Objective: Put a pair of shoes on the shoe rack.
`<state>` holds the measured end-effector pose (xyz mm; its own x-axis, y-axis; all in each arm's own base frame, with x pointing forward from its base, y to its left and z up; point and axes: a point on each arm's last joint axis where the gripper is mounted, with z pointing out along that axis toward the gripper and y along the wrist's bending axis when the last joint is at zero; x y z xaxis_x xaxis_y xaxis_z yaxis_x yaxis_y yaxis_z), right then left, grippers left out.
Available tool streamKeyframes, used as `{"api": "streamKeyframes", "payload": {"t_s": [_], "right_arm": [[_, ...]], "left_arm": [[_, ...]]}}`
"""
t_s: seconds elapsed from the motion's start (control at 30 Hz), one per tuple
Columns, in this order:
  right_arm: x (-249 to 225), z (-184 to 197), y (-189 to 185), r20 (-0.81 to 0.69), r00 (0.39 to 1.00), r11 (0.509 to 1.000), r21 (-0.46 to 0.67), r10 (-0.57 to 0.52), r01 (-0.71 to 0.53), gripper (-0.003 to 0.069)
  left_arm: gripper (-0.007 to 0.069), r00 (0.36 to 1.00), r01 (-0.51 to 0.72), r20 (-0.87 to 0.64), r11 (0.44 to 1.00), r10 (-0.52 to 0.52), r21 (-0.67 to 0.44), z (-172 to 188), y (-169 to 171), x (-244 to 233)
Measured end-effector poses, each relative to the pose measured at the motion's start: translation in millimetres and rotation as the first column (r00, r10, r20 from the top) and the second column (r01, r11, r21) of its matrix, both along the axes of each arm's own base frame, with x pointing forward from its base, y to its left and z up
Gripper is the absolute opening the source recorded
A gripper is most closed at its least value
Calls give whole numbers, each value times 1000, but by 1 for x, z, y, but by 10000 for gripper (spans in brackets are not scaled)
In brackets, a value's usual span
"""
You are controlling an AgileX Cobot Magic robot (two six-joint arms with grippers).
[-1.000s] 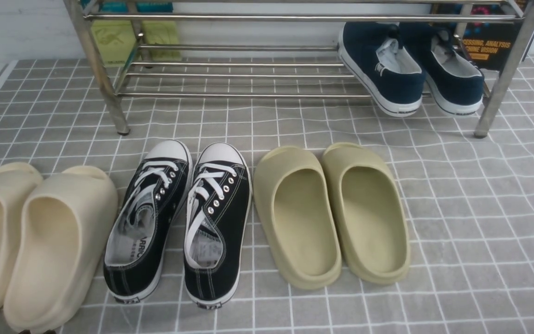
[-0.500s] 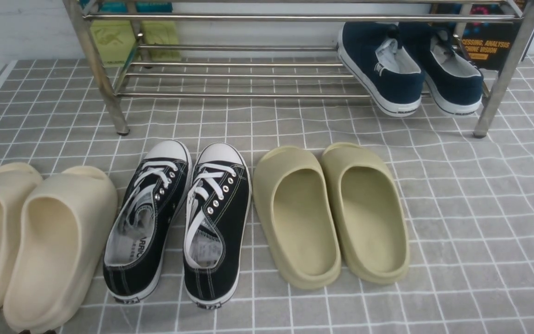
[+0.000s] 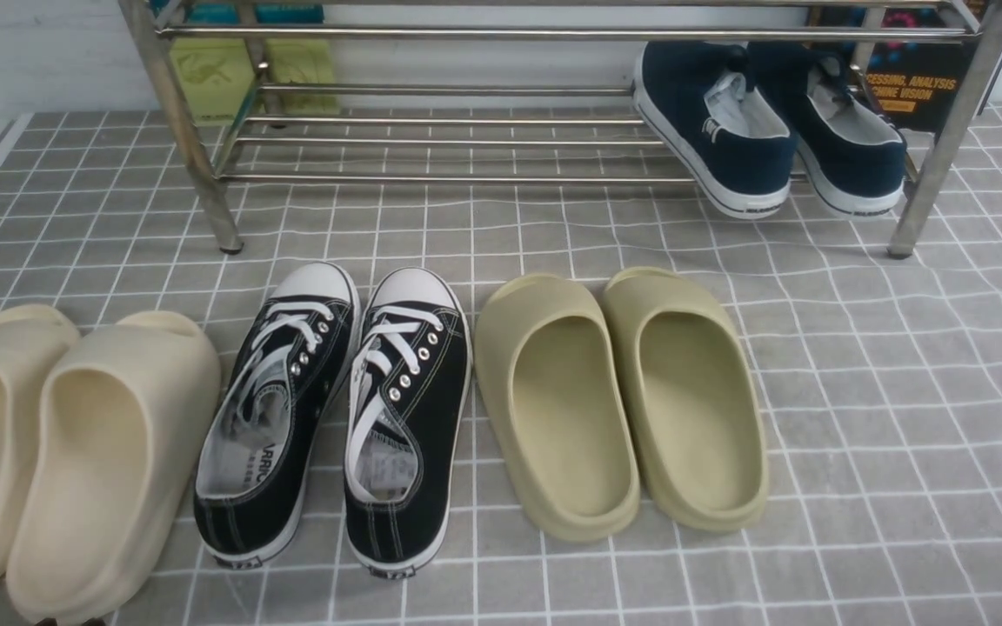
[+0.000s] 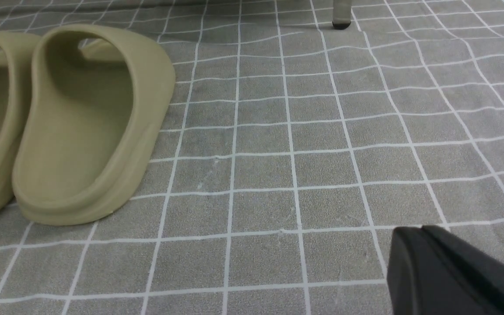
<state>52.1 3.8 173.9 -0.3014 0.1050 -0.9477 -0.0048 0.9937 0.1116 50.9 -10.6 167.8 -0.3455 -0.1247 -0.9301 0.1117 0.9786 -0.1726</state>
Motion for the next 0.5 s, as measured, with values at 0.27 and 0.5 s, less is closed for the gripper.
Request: {"api": "streamKeyframes", "payload": {"t_s": [0.27,0.5], "right_arm": [[0,0,0,0,1000,1000,-1,0,0,28],[0,0,0,0,1000,1000,-1,0,0,36]], "left_arm": [[238,1000,0,0,1000,0,0,0,0,0],[238,1000,0,0,1000,0,0,0,0,0]]}}
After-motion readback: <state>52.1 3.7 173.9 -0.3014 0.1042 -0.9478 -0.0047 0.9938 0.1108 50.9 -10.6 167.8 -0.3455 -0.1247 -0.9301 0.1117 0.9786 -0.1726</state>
